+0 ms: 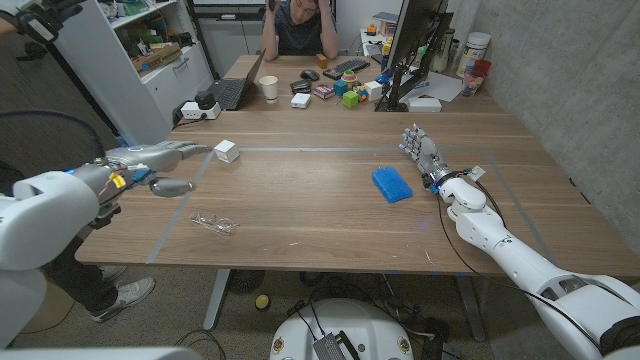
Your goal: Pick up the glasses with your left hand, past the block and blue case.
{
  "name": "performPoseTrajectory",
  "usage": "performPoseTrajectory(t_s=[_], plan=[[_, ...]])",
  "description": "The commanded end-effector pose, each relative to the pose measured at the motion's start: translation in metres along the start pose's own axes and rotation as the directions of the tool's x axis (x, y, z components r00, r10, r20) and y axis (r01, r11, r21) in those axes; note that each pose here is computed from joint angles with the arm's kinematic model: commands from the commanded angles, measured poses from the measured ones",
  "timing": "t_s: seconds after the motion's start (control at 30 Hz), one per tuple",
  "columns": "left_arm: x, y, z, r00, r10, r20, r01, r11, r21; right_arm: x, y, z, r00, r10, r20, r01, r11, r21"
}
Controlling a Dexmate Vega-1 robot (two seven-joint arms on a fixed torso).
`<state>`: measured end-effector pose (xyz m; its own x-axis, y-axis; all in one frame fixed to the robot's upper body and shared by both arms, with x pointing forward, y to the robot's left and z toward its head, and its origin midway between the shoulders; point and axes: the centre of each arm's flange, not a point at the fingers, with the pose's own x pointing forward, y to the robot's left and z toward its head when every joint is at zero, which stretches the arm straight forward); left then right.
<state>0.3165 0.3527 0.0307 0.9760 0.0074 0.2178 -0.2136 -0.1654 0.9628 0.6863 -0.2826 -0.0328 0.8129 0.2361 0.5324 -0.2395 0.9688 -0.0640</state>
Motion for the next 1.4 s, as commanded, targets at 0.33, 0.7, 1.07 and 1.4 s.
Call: performPoseTrajectory(t_s=[0.33, 0.7, 1.07, 1.4], plan=[[0.031, -0.032, -0.001, 0.992, -0.065, -0.105, 0.078, 0.988, 0.134, 0.002, 0.001, -0.003, 1.0, -0.011, 0.009, 0.011, 1.0, 0.002], [0.048, -0.048, -0.002, 0.989, -0.089, -0.115, 0.106, 0.983, 0.153, 0.002, -0.001, -0.002, 1.0, -0.017, 0.012, 0.017, 1.0, -0.007], [0.053, -0.056, 0.001, 0.986, -0.112, -0.122, 0.133, 0.975, 0.181, 0.003, -0.002, -0.003, 1.0, -0.018, 0.013, 0.018, 1.0, -0.001], [0.059, -0.067, 0.001, 0.98, -0.151, -0.129, 0.173, 0.968, 0.182, 0.005, -0.002, -0.005, 1.0, -0.017, 0.012, 0.017, 1.0, -0.001]])
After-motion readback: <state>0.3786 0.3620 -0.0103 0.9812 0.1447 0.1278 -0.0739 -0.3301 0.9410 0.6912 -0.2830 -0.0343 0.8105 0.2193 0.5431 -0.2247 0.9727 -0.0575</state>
